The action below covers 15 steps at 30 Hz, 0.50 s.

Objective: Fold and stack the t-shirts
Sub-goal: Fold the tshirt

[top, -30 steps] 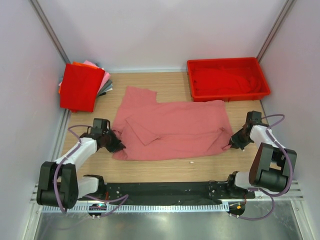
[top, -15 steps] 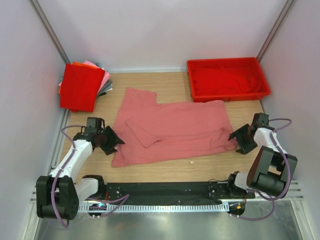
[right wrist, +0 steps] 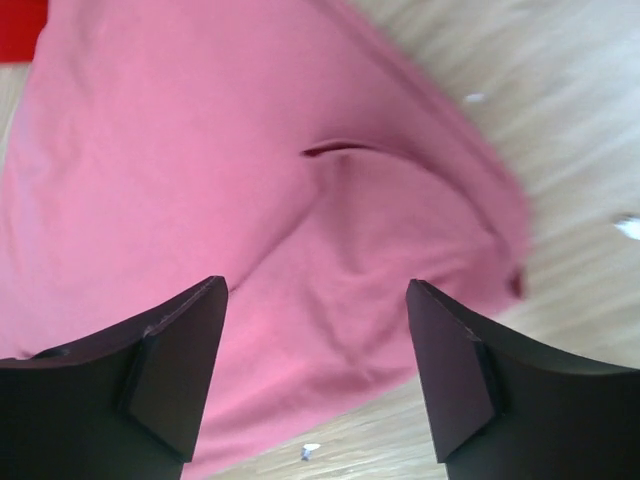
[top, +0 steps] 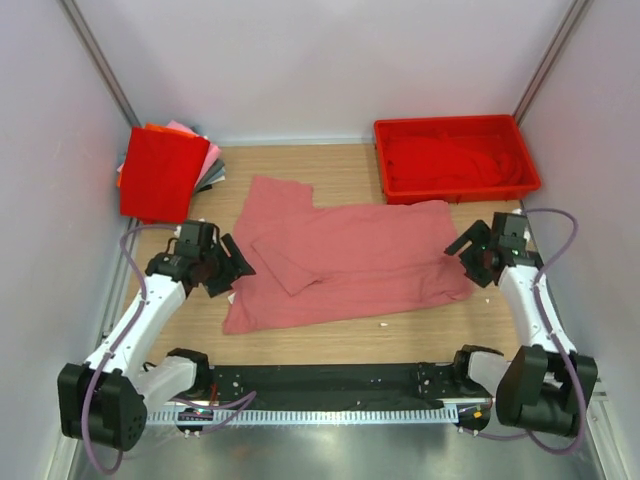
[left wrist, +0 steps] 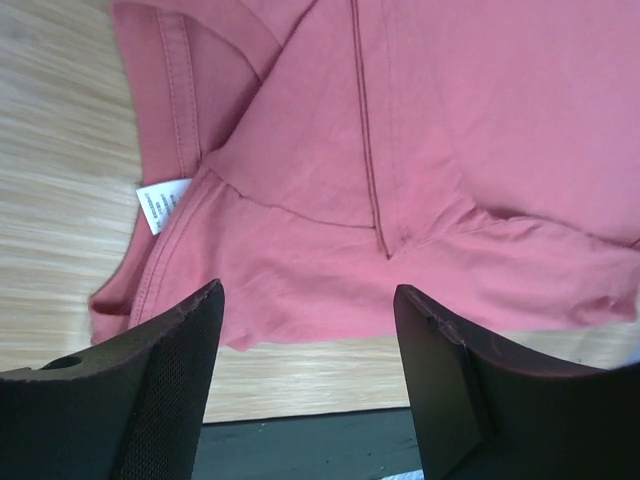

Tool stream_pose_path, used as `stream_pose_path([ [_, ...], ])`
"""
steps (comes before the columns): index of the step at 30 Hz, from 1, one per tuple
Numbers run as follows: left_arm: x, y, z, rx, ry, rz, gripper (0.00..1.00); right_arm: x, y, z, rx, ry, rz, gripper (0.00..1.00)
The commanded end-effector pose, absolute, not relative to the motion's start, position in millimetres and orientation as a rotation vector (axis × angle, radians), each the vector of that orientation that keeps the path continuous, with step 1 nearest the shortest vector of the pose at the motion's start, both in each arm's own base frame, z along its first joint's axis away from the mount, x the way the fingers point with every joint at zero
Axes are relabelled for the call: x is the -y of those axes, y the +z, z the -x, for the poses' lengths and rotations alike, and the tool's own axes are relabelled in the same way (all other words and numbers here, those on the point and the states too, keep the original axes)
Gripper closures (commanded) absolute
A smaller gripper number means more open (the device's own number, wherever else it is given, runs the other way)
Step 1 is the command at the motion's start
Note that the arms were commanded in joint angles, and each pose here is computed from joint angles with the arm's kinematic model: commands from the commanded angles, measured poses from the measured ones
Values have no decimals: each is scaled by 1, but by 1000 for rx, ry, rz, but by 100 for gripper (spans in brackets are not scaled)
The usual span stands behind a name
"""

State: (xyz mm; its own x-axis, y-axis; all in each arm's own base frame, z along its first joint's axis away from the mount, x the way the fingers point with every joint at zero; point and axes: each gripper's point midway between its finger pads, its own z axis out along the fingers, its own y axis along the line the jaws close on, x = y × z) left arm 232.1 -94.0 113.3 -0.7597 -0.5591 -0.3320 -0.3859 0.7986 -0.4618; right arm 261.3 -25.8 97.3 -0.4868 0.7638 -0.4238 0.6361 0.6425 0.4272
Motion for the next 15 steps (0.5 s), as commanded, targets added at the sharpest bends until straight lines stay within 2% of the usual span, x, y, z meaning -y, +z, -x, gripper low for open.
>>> stream_pose_path([
  [1,100,106,-231,-2562,-445,634,31,-1,112,-297,-2289,336,-929,23],
  [2,103,105,-231,-2562,-441,618,32,-11,120,-306,-2282,381,-886,26],
  [3,110,104,-230,-2570,-444,587,33,-23,118,-311,-2303,406,-851,34],
  [4,111,100,-229,-2574,-421,579,34,-47,124,-318,-2310,457,-754,36],
  [7,122,85,-223,-2610,-439,544,42,-108,130,-325,-2375,534,-521,33],
  [9,125,77,-220,-2622,-444,542,47,-173,139,-315,-2417,662,-316,31],
  [10,126,73,-217,-2632,-446,541,54,-198,140,-309,-2430,723,-250,31],
  [12,125,61,-208,-2645,-437,541,58,-253,144,-293,-2428,834,-102,32],
  [13,125,58,-205,-2649,-440,550,65,-271,151,-293,-2403,878,-80,32],
  [15,122,48,-196,-2661,-432,558,66,-312,149,-281,-2425,913,15,32],
])
